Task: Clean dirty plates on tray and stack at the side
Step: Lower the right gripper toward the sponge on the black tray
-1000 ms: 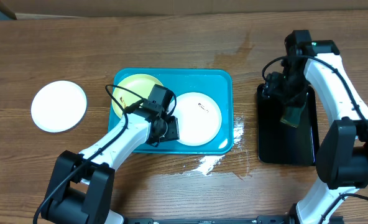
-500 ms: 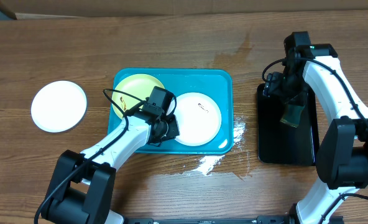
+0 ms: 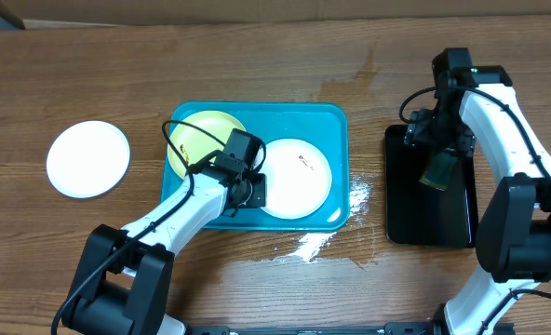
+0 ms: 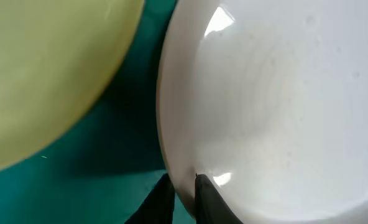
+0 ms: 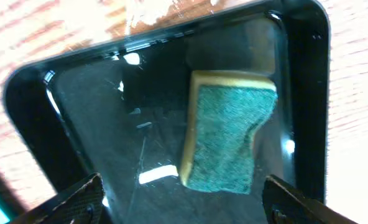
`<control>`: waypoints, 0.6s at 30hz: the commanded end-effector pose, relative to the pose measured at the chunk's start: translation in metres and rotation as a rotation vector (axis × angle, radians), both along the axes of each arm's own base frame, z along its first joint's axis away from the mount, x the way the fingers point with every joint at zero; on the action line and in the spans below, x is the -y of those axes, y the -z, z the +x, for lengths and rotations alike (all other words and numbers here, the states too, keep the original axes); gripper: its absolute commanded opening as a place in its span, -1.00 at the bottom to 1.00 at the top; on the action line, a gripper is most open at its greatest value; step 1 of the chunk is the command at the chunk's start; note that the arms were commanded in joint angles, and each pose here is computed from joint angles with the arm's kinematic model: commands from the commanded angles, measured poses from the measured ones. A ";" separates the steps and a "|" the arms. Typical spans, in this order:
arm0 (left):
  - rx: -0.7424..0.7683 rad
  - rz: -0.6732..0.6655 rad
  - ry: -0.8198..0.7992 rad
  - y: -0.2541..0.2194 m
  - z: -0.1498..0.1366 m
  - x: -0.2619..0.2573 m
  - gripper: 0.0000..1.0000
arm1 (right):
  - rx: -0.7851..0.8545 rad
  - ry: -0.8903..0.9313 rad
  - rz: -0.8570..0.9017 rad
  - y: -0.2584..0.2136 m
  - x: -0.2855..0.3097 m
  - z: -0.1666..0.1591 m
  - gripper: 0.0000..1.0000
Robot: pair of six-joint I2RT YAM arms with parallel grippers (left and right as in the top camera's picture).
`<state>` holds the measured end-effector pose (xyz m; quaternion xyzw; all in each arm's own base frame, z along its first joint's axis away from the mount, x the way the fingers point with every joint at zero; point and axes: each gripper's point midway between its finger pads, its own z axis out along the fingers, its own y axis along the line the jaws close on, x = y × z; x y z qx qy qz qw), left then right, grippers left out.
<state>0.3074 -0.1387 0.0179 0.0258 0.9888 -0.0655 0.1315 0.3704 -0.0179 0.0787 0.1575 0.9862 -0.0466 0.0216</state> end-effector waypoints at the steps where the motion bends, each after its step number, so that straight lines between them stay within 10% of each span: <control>1: 0.099 0.145 0.132 -0.013 0.022 -0.014 -0.74 | 0.004 0.017 -0.019 -0.009 0.013 -0.004 0.71; 8: 0.126 0.199 0.199 -0.016 0.028 -0.018 -0.86 | -0.015 0.031 0.239 -0.009 -0.001 -0.011 0.80; 18: 0.020 -0.087 0.223 -0.015 0.004 0.027 -0.21 | -0.052 -0.172 0.475 0.002 -0.074 -0.027 0.57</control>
